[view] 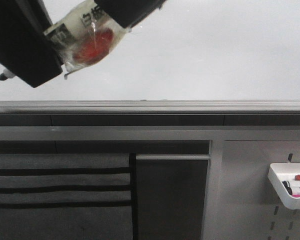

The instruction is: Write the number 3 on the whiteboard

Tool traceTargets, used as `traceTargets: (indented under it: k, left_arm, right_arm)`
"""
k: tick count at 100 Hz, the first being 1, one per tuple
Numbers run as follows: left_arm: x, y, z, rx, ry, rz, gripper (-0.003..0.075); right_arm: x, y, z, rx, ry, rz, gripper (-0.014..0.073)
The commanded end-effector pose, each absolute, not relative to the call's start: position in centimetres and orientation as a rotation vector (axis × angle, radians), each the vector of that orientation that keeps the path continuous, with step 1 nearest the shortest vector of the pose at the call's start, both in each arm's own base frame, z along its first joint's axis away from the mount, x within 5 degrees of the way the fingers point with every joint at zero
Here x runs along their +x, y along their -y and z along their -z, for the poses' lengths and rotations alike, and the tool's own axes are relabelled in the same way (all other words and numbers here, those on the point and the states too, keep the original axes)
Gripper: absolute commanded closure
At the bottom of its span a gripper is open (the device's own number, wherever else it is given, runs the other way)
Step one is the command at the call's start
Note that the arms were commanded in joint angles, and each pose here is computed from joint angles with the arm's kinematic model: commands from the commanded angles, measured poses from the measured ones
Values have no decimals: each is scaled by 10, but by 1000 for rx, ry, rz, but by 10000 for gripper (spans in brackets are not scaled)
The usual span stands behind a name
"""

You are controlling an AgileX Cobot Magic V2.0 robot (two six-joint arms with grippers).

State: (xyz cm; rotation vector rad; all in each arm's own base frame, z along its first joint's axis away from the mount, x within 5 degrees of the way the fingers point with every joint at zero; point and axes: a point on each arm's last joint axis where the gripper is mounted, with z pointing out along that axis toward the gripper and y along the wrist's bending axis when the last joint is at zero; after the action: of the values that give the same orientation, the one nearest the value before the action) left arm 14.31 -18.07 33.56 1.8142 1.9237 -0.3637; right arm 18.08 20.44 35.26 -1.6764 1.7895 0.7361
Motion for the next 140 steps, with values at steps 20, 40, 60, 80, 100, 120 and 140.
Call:
traceTargets:
  k: [20,40,60,80,100,120,140]
  left_arm:
    - [141,184,-353,1750,-1852,400,738]
    - [140,183,-354,1743,-1845,399,631]
    - [143,181,-357,1726,-1825,344,304]
    - [146,158,-377,1512,-1871,321,280]
    - [146,115,-399,1147,-1934,293,280]
    - [137,77,-396,803,-1957,261,280]
    - [128,59,-376,646,-1923,229,280]
  right_arm:
    - [176,-205,-373,-1616,-1718,-775,582]
    - [176,-205,-373,-1616,-1718,-775,593]
    - [176,-204,-373,-1617,-1713,-758,593]
    - [177,-183,-387,-1484,-1781,-540,593]
    - [171,-137,-408,-1141,-1944,-415,593]
    - [163,-88,-392,-822,-2061,-358,593]
    - [147,-72,-374,-645,-2030,-403,593]
